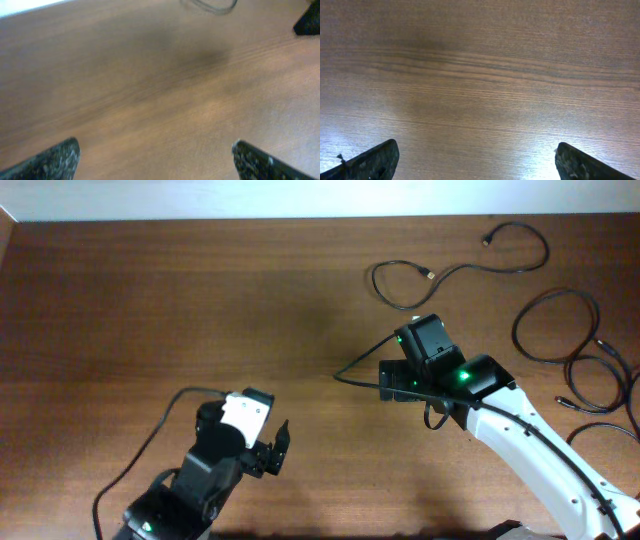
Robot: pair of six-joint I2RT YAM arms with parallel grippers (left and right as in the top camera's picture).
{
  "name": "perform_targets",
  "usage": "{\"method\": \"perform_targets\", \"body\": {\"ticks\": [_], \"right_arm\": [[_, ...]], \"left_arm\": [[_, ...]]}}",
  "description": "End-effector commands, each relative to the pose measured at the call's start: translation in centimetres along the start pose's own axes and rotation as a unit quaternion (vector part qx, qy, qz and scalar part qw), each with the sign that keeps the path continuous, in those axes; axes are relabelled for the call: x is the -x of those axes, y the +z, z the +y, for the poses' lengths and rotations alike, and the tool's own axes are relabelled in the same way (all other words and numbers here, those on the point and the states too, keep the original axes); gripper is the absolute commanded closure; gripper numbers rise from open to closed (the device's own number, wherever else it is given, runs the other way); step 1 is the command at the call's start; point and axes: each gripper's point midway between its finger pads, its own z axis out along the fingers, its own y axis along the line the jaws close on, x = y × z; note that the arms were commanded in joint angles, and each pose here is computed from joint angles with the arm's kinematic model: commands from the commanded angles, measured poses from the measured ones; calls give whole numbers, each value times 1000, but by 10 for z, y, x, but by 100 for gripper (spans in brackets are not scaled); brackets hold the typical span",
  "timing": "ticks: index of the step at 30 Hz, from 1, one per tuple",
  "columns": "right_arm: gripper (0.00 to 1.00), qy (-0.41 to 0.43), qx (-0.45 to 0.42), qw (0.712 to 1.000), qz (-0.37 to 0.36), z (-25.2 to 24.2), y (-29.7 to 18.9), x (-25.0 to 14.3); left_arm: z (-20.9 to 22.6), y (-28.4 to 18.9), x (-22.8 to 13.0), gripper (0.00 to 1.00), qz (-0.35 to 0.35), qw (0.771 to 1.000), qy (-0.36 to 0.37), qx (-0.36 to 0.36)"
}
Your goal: Untangle cables
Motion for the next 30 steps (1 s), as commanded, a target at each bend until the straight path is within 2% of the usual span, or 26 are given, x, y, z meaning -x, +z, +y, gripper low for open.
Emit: {"method": "perform_targets", "body": {"ticks": [1, 10, 15, 25, 28, 30], "right_arm": [[1, 2, 0, 1000, 7, 1, 3, -4], [1, 2, 0, 1000, 7, 1, 3, -4], [1, 2, 0, 1000, 7, 1, 3, -4], [1, 2, 0, 1000, 7, 1, 3, -4], [1, 2, 0, 1000, 7, 1, 3, -4], [1, 2, 0, 1000, 7, 1, 3, -4]], "left_arm": [[-16, 8, -14, 1, -44, 996, -44, -70], [1, -9, 34, 1, -214, 972, -69, -61], [15, -10, 40, 1, -229, 969, -80, -38], [44, -11, 27, 1, -249, 963, -104, 15], [51, -9, 24, 1, -284, 950, -127, 22], [55, -5, 21, 1, -327, 931, -161, 14]]}}
